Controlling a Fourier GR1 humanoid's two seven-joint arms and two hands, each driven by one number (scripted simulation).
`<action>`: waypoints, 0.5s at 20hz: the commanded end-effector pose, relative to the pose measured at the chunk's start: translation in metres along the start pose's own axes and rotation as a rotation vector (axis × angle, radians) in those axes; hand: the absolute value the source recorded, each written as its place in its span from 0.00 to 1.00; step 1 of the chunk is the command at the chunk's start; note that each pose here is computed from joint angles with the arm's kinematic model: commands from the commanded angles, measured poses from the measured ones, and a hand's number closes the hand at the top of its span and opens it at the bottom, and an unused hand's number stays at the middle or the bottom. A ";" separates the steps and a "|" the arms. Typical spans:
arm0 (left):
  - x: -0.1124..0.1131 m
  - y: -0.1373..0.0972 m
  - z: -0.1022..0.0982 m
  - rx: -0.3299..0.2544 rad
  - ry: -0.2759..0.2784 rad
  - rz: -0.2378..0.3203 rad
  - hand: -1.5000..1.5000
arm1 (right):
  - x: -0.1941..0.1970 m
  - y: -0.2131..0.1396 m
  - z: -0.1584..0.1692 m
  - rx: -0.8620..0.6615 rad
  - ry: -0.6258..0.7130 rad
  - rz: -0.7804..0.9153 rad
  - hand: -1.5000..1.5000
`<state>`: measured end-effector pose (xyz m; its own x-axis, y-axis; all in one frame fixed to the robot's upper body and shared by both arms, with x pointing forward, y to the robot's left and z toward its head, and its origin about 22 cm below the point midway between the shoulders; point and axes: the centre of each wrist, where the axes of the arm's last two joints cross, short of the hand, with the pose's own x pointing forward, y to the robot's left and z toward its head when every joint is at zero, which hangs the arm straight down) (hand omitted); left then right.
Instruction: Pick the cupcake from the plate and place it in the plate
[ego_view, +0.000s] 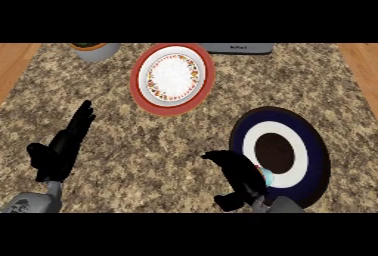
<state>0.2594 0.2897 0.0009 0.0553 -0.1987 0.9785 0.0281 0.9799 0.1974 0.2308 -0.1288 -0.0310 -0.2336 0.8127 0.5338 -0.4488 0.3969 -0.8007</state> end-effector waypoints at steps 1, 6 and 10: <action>-0.026 -0.005 0.014 0.031 -0.002 0.022 0.50 | 0.033 0.045 0.009 -0.012 -0.064 0.136 0.00; -0.024 0.011 0.006 0.016 -0.007 0.016 0.50 | 0.074 -0.004 0.025 -0.096 -0.020 0.253 0.00; -0.025 0.004 0.004 0.036 0.005 0.014 0.50 | 0.084 -0.018 0.032 -0.037 0.084 0.462 0.00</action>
<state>0.2532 0.2983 -0.0179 0.0550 -0.1856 0.9811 -0.0042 0.9825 0.1861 0.1964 -0.0864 0.0129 -0.3433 0.9048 0.2519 -0.3111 0.1435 -0.9395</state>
